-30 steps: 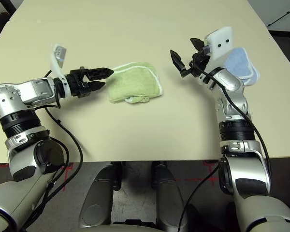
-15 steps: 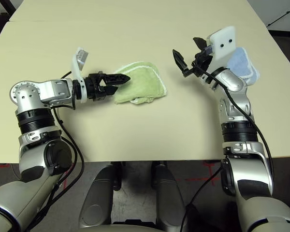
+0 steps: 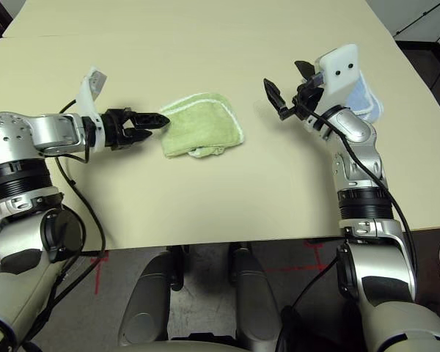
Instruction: Fold the towel and set it aside.
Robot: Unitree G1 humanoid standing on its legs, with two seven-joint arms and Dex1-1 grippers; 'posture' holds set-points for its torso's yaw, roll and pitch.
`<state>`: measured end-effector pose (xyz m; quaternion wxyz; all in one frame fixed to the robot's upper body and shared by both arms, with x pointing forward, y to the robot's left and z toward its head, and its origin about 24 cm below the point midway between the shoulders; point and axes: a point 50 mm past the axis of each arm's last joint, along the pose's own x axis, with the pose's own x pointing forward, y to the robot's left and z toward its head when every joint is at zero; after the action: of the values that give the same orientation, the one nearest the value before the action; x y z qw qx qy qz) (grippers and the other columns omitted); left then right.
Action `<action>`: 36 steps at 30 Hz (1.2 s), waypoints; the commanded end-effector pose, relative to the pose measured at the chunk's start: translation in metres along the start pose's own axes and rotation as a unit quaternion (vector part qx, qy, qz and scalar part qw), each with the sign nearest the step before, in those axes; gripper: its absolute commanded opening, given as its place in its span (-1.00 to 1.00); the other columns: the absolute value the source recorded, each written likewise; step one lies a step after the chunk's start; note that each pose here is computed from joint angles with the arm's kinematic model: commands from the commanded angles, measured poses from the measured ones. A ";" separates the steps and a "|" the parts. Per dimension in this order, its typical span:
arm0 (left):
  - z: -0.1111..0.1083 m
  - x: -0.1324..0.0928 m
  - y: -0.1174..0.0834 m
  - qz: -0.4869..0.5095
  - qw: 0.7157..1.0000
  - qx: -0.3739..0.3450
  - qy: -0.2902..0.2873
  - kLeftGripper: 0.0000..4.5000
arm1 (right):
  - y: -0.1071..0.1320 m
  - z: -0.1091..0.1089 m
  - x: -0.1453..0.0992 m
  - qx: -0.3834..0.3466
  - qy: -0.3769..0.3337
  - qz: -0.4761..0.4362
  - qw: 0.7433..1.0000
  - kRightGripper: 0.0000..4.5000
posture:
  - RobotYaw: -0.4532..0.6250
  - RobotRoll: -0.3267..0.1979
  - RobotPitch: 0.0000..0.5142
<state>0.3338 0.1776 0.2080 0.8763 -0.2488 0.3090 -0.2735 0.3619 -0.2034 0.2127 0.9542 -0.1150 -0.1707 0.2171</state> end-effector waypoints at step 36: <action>-0.016 0.058 -0.033 -0.066 0.997 0.005 0.025 0.99 | -0.002 0.003 -0.012 -0.003 0.011 0.002 1.000 0.99 | -0.27 0.25 0.13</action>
<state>0.3509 0.1153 0.2005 0.8533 -0.2625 0.2950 -0.3404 0.3546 -0.2079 0.2127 0.9553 -0.1217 -0.1592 0.2176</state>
